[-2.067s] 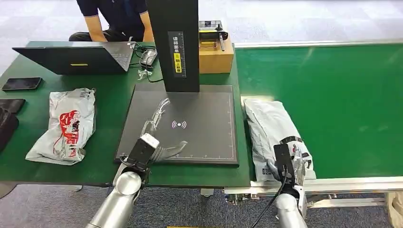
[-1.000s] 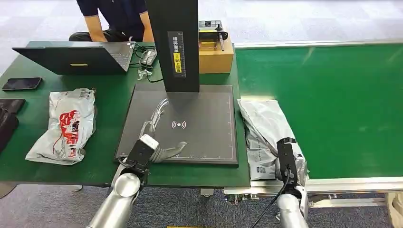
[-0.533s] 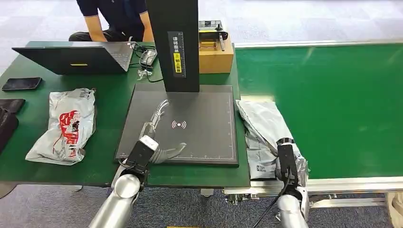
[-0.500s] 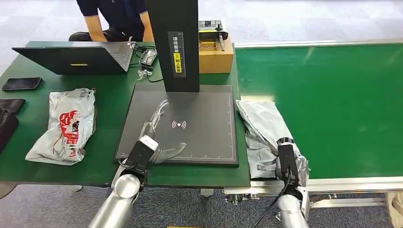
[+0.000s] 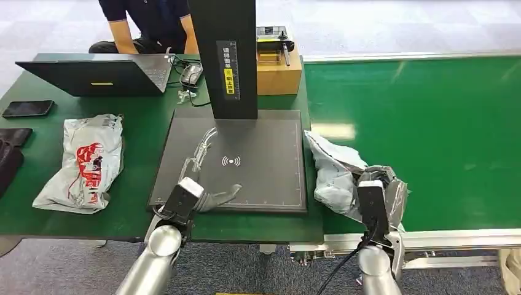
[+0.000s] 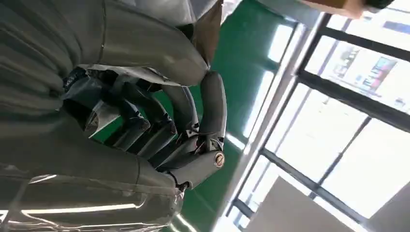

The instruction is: Moved the parcel from conveyor to table for the left to box.

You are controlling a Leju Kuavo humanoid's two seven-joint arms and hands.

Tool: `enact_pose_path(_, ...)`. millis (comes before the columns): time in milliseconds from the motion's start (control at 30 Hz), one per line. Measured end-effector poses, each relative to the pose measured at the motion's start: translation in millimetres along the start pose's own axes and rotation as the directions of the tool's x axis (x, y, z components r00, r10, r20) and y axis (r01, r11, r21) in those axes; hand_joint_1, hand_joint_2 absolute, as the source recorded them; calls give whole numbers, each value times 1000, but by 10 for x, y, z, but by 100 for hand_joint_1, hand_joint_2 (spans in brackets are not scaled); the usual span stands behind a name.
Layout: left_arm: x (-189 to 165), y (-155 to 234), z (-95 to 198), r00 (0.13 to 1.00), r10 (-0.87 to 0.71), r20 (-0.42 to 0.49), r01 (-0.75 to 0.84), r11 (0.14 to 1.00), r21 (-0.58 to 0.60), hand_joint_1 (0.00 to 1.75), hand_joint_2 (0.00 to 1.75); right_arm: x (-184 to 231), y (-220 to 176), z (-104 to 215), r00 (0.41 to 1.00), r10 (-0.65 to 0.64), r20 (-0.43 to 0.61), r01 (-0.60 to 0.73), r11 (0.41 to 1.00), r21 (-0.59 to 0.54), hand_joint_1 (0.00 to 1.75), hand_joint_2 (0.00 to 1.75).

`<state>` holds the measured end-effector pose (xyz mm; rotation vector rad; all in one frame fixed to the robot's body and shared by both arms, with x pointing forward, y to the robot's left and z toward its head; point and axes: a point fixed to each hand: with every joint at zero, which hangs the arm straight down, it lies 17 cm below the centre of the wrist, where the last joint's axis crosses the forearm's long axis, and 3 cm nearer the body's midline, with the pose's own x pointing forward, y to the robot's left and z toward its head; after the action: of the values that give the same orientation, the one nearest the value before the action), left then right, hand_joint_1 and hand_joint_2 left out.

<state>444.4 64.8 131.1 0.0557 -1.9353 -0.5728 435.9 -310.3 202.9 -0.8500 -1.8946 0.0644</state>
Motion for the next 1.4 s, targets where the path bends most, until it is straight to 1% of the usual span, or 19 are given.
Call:
enact_pose_path(167, 4, -29, 21, 1000, 2, 5, -2, 1000, 2, 0, 175, 315, -57, -13, 997, -20, 74, 22, 999, -29, 175, 175)
enact_pose_path(333, -1, -20, 28, 1000, 2, 7, -2, 1000, 11, 0, 175, 476, -45, -22, 993, -41, 111, 45, 998, -37, 175, 175)
enact_pose_path(933, -17, -31, 38, 1000, 4, 2, -4, 1000, 9, 0, 175, 575, 0, -18, 989, -48, 140, 51, 998, -20, 175, 175)
enact_pose_path(1233, -18, -20, 38, 1000, 8, 3, -8, 1000, 16, 0, 175, 612, -20, -41, 987, -53, 151, 58, 998, -33, 175, 175)
enact_pose_path(1333, -24, 1, 39, 1000, 9, 1, -9, 1000, 28, 0, 175, 719, 36, -74, 981, -76, 176, 80, 997, -15, 175, 175)
enact_pose_path(1400, -27, 14, 45, 1000, 11, 3, -11, 999, 38, 0, 175, 821, 128, -77, 975, -97, 199, 95, 995, 20, 175, 175)
